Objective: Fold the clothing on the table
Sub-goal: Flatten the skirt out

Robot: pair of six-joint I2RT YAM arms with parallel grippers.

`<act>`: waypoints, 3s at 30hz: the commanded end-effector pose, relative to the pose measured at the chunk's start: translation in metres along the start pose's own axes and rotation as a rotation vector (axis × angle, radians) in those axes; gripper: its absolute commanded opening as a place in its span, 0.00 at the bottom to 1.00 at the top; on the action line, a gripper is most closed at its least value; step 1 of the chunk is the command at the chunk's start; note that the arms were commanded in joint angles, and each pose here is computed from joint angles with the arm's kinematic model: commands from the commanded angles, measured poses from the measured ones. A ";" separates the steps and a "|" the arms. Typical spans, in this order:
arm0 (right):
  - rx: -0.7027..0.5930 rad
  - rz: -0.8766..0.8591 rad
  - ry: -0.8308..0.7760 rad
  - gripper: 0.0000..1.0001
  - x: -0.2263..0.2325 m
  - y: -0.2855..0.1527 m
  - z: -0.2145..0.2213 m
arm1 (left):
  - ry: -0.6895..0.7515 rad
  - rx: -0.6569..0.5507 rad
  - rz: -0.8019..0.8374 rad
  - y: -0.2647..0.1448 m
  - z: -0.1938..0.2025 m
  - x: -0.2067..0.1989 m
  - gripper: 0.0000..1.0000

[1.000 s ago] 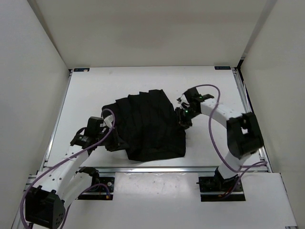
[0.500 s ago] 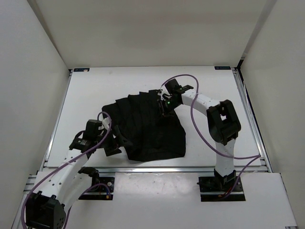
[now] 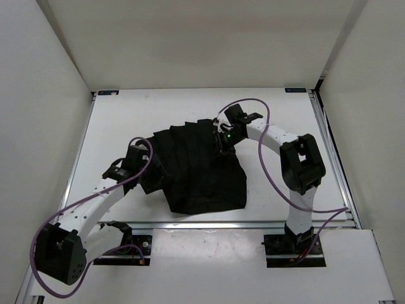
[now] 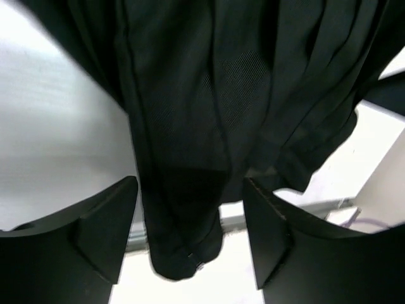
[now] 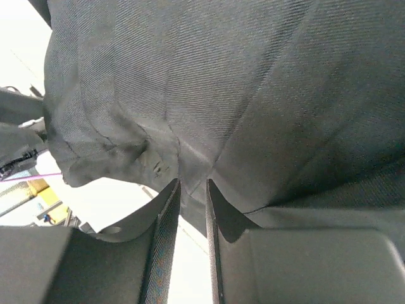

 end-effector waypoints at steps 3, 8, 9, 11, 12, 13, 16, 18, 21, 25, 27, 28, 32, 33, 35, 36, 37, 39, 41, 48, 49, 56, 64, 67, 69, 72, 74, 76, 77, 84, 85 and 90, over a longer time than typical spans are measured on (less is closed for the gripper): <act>-0.039 -0.052 -0.054 0.28 0.012 -0.021 0.000 | -0.002 -0.100 -0.020 -0.007 -0.030 -0.016 0.69; -0.059 -0.059 -0.056 0.28 0.006 -0.026 -0.003 | -0.006 -0.046 -0.023 0.000 -0.019 -0.017 0.66; -0.070 -0.054 -0.051 0.28 0.003 -0.029 -0.005 | -0.002 -0.039 -0.023 0.000 -0.016 -0.018 0.67; -0.079 -0.056 -0.046 0.27 -0.001 -0.033 -0.005 | -0.005 -0.011 -0.037 0.002 -0.008 -0.016 0.67; -0.088 -0.047 -0.036 0.27 -0.005 -0.034 -0.005 | -0.006 -0.018 -0.031 0.002 -0.009 -0.017 0.67; -0.086 -0.049 -0.035 0.27 -0.006 -0.035 -0.005 | -0.004 -0.004 -0.037 0.003 -0.003 -0.015 0.67; -0.095 -0.042 -0.030 0.28 -0.011 -0.038 -0.005 | -0.025 0.013 -0.033 0.007 0.005 -0.008 0.60; -0.110 -0.036 -0.016 0.27 -0.014 -0.043 -0.007 | -0.041 0.027 -0.025 0.009 0.010 -0.005 0.56; -0.111 -0.037 0.000 0.27 -0.017 -0.045 -0.005 | -0.034 0.026 -0.029 0.009 0.012 -0.005 0.46; -0.121 -0.033 -0.009 0.27 -0.017 -0.049 -0.004 | -0.028 0.047 -0.042 0.016 0.017 0.000 0.04; -0.128 -0.028 -0.017 0.27 -0.018 -0.051 -0.004 | -0.020 0.033 -0.047 0.019 0.015 0.000 0.00; -0.121 -0.027 -0.018 0.26 -0.017 -0.050 -0.002 | -0.013 0.025 -0.042 0.018 0.012 -0.002 0.00; -0.141 -0.012 -0.015 0.25 -0.019 -0.056 -0.001 | 0.016 -0.001 -0.028 0.014 -0.002 -0.013 0.00; -0.144 -0.002 -0.011 0.25 -0.020 -0.059 0.002 | 0.032 -0.010 -0.019 0.011 -0.005 -0.017 0.00; -0.162 0.029 -0.002 0.25 -0.026 -0.063 0.005 | 0.064 -0.004 -0.057 0.016 -0.012 -0.019 0.00; -0.178 0.041 0.010 0.26 -0.030 -0.069 0.006 | 0.102 -0.018 -0.061 0.017 -0.019 -0.024 0.00; -0.202 0.054 0.019 0.25 -0.033 -0.076 0.007 | 0.121 0.015 -0.077 0.026 -0.017 -0.025 0.00; -0.215 0.094 0.067 0.25 -0.047 -0.081 0.016 | 0.194 -0.002 -0.043 0.039 -0.040 -0.051 0.00; -0.248 0.113 0.105 0.26 -0.058 -0.093 0.022 | 0.272 0.048 -0.025 0.070 -0.053 -0.081 0.00; -0.372 0.156 0.247 0.26 -0.093 -0.116 0.044 | 0.501 -0.139 0.335 0.052 -0.181 -0.293 0.00; -0.392 0.156 0.247 0.26 -0.095 -0.121 0.045 | 0.489 -0.198 0.393 0.024 -0.200 -0.313 0.00; -0.399 0.178 0.261 0.27 -0.096 -0.121 0.048 | 0.351 -0.421 0.373 -0.064 -0.213 -0.236 0.00; -0.339 0.164 0.263 0.29 -0.083 -0.103 0.046 | 0.199 -0.257 -0.076 -0.012 -0.114 -0.029 0.00; -0.280 0.114 0.270 0.32 -0.072 -0.092 0.045 | 0.239 -0.188 -0.186 0.007 -0.092 0.003 0.00; -0.239 0.098 0.251 0.33 -0.064 -0.080 0.046 | 0.258 -0.152 -0.252 0.015 -0.085 0.020 0.00; -0.193 0.024 0.220 0.35 -0.045 -0.063 0.047 | 0.281 -0.143 -0.289 0.018 -0.088 0.032 0.00; -0.129 -0.020 0.224 0.41 -0.035 -0.052 0.052 | 0.282 -0.148 -0.312 0.015 -0.091 0.036 0.00; -0.065 -0.051 0.210 0.44 -0.026 -0.039 0.058 | 0.322 -0.149 -0.336 0.013 -0.092 0.034 0.00; -0.036 -0.055 0.207 0.46 -0.025 -0.033 0.062 | 0.331 -0.140 -0.337 0.014 -0.090 0.034 0.00; 0.000 -0.237 0.283 0.54 -0.026 -0.014 0.057 | 0.346 -0.053 -0.295 0.019 -0.056 0.035 0.00; -0.004 -0.243 0.289 0.53 -0.026 -0.008 0.056 | 0.349 -0.052 -0.292 0.019 -0.056 0.036 0.00; 0.037 -0.229 0.278 0.51 -0.016 0.020 0.057 | 0.356 -0.010 -0.271 0.020 -0.042 0.036 0.00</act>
Point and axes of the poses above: each gripper's point midway between its finger pads, its own y axis out along the fingers, its own x axis along the line the jaws close on, z = x × y, the point moved 3 cm from there along -y, back along the fingers, and after that the axes turned 14 degrees about y, right-handed, at the moved point
